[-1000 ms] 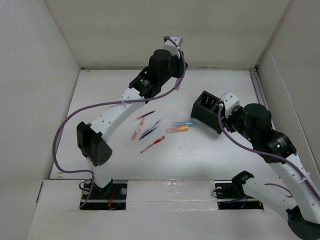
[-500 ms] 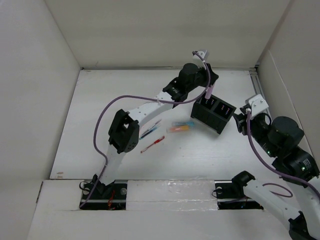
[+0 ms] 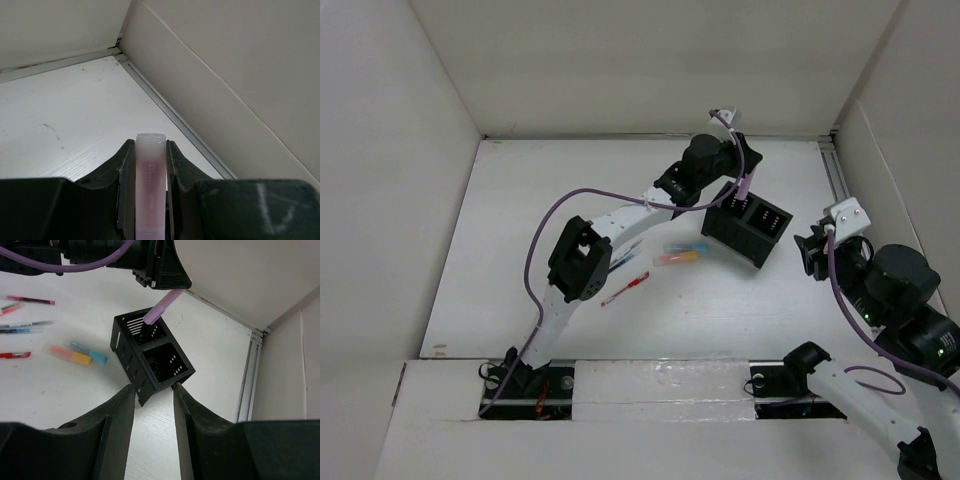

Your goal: Organize the desk

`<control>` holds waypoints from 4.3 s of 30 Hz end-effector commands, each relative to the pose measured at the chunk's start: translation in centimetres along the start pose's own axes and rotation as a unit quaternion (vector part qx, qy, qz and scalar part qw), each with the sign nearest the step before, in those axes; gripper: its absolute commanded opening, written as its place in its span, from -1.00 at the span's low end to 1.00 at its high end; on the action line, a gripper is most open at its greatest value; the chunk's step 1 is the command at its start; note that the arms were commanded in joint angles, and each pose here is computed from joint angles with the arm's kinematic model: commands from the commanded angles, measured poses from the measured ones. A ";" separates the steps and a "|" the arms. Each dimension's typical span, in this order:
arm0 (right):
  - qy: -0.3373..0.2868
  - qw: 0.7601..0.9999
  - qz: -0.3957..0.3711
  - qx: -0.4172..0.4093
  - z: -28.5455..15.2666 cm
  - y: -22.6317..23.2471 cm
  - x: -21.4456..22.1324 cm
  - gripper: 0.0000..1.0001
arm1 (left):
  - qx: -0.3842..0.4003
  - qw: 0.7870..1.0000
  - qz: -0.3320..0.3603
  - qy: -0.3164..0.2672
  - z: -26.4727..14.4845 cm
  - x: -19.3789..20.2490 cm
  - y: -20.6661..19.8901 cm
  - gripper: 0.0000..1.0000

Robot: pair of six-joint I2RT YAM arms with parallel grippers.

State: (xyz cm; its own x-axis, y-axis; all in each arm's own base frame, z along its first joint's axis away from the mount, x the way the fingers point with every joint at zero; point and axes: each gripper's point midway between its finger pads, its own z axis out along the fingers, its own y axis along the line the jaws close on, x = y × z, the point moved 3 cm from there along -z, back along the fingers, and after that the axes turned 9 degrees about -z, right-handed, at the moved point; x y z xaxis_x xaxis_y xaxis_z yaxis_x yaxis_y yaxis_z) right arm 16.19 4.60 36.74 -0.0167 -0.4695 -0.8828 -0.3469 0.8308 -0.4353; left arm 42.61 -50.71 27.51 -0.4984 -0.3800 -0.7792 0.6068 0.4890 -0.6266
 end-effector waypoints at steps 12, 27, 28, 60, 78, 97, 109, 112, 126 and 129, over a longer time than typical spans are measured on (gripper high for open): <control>-0.010 1.000 0.019 -0.001 -0.8 -0.2 -0.6 -0.15 | 0.014 0.999 0.026 -0.043 1.3 0.1 1.0 -0.97; 0.002 1.000 0.027 0.003 -1.7 0.1 0.9 -0.14 | -0.025 0.999 0.033 -0.031 -0.4 1.9 3.8 -0.34; 0.002 1.000 0.027 0.003 -1.7 0.1 0.9 -0.13 | -0.027 0.998 0.033 -0.035 -0.6 1.6 3.7 -0.26; 0.199 0.959 0.034 -0.199 18.1 19.2 11.2 0.22 | -0.094 0.982 -0.047 -0.160 -33.2 -11.1 -6.0 -0.14; 0.294 0.882 0.368 0.004 21.5 25.6 14.2 0.51 | -0.122 0.984 -0.068 -0.111 -41.7 -6.7 -4.2 -0.12; 0.286 0.803 0.499 0.155 24.8 27.5 15.2 0.45 | -0.113 0.986 -0.015 -0.118 -46.4 -6.8 -4.3 -0.12; 0.347 0.797 0.447 0.211 25.0 27.2 15.3 0.42 | -0.101 0.987 0.000 -0.122 -47.1 -7.2 -4.9 -0.12; 0.360 0.795 0.441 0.211 24.9 27.6 15.9 0.41 | -0.109 0.986 0.005 -0.127 -47.6 -7.5 -4.7 -0.12; 0.425 0.795 0.383 0.202 23.2 28.9 17.5 0.19 | -0.118 0.983 0.020 -0.142 -47.9 -8.3 -4.8 -0.10; 0.435 0.800 0.364 0.194 21.9 28.8 18.3 0.13 | -0.120 0.983 0.020 -0.139 -47.7 -8.1 -4.7 -0.10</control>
State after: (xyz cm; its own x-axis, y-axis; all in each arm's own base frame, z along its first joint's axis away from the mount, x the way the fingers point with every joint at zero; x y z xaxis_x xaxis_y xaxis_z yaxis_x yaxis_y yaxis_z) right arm 28.96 27.55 5.14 -0.7291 0.3579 -0.5834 0.4094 0.9111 0.0473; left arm 14.30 -12.75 35.75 -0.3095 -0.5165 -0.7984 0.4235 0.6769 -0.6020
